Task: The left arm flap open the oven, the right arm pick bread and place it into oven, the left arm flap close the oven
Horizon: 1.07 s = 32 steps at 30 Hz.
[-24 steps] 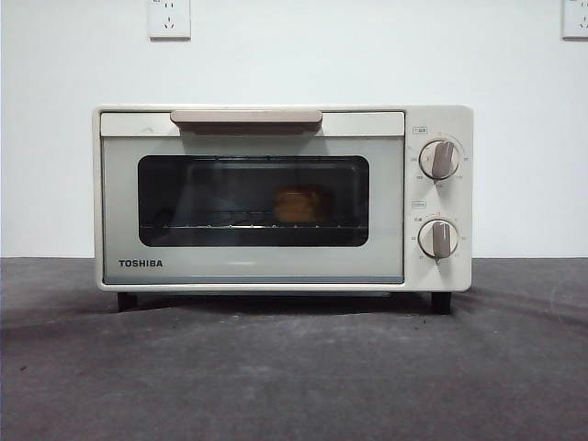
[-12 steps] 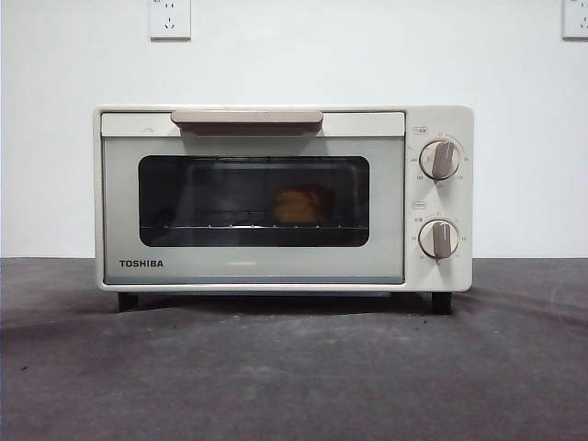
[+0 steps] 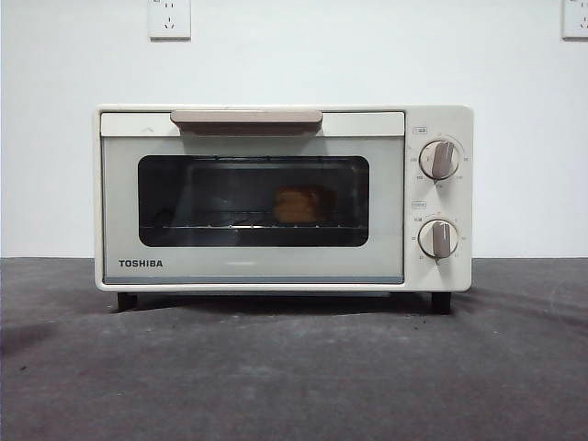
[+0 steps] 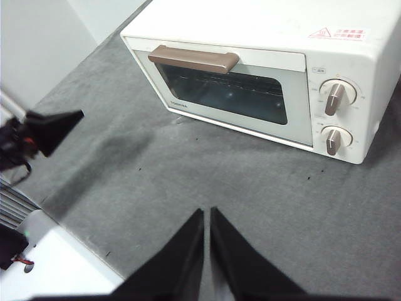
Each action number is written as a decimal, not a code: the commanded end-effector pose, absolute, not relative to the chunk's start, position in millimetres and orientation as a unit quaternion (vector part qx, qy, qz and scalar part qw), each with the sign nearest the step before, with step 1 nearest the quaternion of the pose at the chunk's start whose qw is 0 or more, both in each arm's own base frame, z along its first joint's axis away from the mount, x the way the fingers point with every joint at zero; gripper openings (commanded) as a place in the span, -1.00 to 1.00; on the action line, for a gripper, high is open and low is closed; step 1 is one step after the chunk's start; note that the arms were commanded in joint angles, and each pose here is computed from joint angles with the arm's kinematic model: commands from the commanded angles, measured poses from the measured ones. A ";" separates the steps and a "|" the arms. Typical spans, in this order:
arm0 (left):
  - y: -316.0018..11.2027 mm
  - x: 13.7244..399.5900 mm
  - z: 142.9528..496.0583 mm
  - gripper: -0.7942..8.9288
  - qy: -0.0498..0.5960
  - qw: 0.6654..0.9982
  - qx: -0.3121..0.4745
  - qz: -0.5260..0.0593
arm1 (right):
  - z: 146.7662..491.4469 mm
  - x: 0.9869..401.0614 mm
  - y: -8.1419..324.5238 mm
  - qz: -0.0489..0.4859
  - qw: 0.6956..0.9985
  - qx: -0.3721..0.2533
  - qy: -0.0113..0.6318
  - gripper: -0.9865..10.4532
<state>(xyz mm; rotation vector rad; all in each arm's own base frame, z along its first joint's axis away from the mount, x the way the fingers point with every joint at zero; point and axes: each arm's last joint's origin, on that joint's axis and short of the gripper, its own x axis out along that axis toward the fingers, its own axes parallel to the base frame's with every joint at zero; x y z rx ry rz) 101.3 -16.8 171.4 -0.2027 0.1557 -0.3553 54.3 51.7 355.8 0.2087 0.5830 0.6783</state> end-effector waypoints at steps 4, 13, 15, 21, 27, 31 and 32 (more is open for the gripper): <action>-9.4 96.7 159.2 -0.79 0.044 0.993 -0.092 -0.058 | 361.2 53.5 51.8 0.336 0.897 0.100 0.270 -0.81; -6.0 95.5 149.8 -0.79 0.087 0.996 -0.027 -0.003 | 361.2 53.3 51.6 0.336 0.897 0.100 0.269 -0.81; -6.0 95.4 149.6 -0.79 0.088 0.996 -0.014 -0.004 | 361.2 53.3 51.6 0.336 0.897 0.100 0.269 -0.81; -6.0 95.4 149.5 -0.79 0.088 0.996 -0.014 -0.004 | 361.2 53.3 51.6 0.336 0.897 0.100 0.269 -0.81; -6.0 95.4 149.5 -0.79 0.088 0.996 -0.014 -0.004 | 361.2 53.3 51.6 0.336 0.897 0.100 0.269 -0.81; -6.0 95.4 149.5 -0.79 0.088 0.996 -0.014 -0.004 | 361.2 53.3 51.6 0.336 0.897 0.100 0.269 -0.81; -6.0 95.4 149.5 -0.79 0.088 0.996 -0.014 -0.004 | 361.2 53.3 51.6 0.336 0.897 0.100 0.269 -0.81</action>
